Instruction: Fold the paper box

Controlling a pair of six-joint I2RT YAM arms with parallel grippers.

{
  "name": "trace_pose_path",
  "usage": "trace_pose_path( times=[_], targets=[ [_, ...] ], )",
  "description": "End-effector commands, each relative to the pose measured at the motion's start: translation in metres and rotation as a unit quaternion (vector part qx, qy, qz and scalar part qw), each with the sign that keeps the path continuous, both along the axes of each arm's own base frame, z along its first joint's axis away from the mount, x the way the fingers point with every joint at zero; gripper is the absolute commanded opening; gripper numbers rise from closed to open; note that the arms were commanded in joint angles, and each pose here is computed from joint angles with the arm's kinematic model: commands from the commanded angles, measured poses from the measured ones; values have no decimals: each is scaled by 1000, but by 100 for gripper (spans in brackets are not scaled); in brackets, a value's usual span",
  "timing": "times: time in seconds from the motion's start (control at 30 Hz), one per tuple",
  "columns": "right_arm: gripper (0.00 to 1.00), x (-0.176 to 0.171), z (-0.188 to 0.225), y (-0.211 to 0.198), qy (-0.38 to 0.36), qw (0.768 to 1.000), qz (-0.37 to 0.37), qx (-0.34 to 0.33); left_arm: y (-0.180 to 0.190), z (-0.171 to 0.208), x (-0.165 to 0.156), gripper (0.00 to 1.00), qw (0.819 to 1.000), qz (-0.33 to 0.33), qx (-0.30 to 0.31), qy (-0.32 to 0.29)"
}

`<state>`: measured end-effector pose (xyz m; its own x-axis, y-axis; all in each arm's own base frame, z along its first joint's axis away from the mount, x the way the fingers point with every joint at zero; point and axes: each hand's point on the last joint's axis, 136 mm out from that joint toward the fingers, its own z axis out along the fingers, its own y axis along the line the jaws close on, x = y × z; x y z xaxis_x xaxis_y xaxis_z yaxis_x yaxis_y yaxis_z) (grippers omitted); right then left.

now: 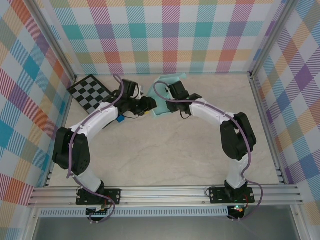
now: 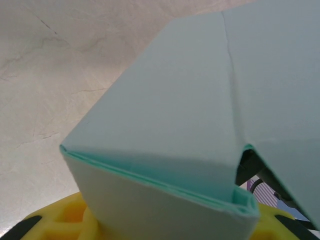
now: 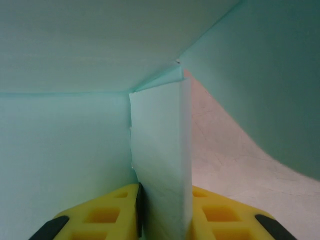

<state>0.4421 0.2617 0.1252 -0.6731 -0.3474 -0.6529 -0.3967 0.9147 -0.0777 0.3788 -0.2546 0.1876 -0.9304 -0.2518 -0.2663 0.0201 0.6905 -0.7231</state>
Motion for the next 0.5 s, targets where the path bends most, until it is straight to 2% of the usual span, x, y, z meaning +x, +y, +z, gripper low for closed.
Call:
trace_pose_path(
  times=[0.0, 0.17, 0.47],
  targets=[
    [25, 8, -25, -25, -12, 997, -22, -73, -33, 56, -24, 31, 991, -89, -70, -68],
    [17, 9, -17, -25, -18, 998, -26, -59, -31, 54, -23, 30, 992, -86, -60, -69],
    [19, 14, -20, -43, -32, 992, -53, -109, -32, 57, -24, 30, 992, -89, -65, -66]
  ],
)
